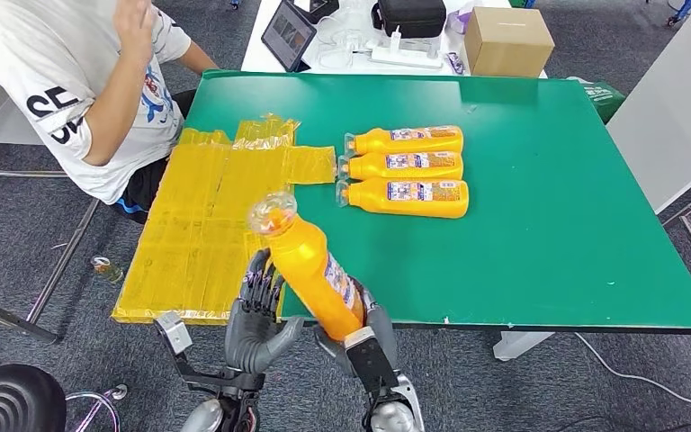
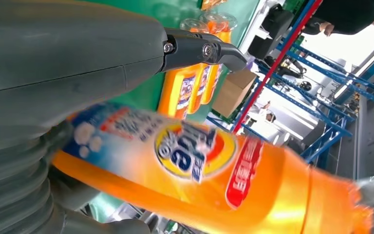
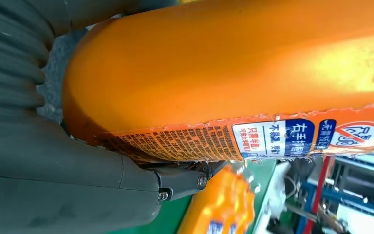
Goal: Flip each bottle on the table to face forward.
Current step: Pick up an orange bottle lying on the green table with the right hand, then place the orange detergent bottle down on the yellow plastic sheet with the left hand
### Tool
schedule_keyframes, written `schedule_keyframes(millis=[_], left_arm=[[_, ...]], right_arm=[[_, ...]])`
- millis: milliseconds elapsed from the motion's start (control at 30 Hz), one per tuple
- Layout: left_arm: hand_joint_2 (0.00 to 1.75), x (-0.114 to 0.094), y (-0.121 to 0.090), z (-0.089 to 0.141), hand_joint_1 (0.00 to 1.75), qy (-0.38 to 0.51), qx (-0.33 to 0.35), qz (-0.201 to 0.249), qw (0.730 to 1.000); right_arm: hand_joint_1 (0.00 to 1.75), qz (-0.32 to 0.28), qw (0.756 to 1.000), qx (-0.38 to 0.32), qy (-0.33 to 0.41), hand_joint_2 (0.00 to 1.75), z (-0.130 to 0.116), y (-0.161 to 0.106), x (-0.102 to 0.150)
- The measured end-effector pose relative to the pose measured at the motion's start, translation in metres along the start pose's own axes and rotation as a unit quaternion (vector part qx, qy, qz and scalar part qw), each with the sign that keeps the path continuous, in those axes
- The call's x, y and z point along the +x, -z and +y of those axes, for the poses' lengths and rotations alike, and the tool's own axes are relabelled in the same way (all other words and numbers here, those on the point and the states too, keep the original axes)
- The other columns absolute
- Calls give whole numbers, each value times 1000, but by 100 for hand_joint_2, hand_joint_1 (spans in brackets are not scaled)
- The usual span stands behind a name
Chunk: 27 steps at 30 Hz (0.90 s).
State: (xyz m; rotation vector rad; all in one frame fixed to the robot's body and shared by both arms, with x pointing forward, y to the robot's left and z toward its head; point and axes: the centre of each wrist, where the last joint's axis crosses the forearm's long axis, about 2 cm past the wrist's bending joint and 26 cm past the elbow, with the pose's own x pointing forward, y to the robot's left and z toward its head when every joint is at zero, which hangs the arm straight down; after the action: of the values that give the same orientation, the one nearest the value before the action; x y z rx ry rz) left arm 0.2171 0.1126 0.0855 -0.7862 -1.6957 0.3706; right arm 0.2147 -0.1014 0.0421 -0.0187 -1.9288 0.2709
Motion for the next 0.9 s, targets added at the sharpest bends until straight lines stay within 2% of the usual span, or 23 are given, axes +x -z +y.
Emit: schedule_keyframes(millis=[467,900], left_arm=[[175,-1,-1,-1,0,6,-6,5,1000],[175,-5,-3,-2,0,44,-25,10,999]], right_arm=[[175,11,999,31,3,175,10,-4,-3],[175,13,991,130,-19,175,25,-2,-2]])
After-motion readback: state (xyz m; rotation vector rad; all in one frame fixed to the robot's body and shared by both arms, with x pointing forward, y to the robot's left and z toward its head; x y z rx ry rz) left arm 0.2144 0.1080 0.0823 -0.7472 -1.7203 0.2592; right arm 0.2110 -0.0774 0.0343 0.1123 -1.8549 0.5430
